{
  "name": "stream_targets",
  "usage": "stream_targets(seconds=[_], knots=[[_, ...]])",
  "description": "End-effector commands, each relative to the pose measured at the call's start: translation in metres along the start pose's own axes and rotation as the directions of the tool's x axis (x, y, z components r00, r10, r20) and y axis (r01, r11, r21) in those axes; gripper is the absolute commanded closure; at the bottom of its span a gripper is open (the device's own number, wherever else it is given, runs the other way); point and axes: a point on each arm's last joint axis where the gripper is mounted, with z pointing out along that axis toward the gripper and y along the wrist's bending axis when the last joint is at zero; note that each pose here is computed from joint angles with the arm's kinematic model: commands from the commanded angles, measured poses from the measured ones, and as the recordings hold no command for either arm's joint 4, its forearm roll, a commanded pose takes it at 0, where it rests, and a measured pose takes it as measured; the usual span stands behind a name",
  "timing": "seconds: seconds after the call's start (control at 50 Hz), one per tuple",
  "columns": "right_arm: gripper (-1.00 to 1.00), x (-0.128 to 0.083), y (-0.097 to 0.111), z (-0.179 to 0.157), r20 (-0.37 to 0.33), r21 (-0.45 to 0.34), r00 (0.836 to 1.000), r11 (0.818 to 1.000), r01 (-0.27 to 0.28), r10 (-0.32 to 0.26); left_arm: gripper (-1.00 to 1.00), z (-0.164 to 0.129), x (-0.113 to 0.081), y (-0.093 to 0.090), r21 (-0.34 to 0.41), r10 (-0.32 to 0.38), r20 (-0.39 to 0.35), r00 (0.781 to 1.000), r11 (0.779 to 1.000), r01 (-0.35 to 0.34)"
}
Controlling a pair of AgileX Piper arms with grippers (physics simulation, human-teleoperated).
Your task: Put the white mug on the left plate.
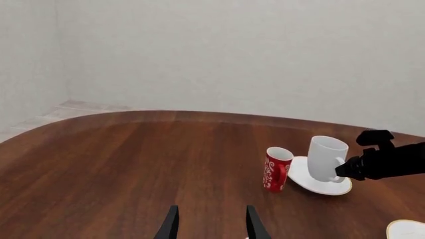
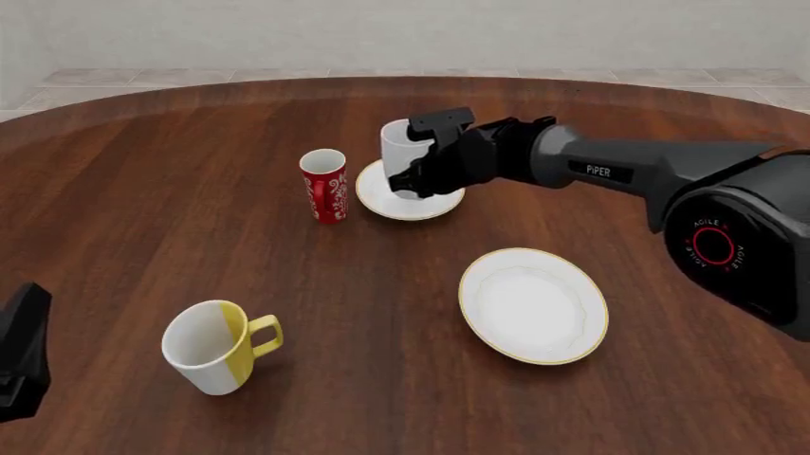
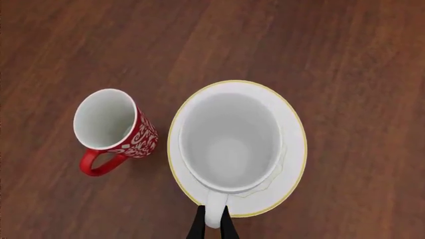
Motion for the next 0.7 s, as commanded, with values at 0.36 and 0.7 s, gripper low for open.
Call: stream_targets(seconds=[0.36,0.7], knots=[[1.00,0.0002,0.0014,0.0018,-0.004,-0.001,1.000,1.000,0.005,-0.005,-1.00,0.0001,0.0027,0.0000,0.004,0.000,-0.010,1.000,1.000,0.000],[1.00,0.0024,0.0017,0.0047,-0.011,-0.002,1.000,1.000,0.005,-0.005,-1.00,0.0001,0.0026,0.0000,0.004,-0.001,-0.012,1.000,1.000,0.001]])
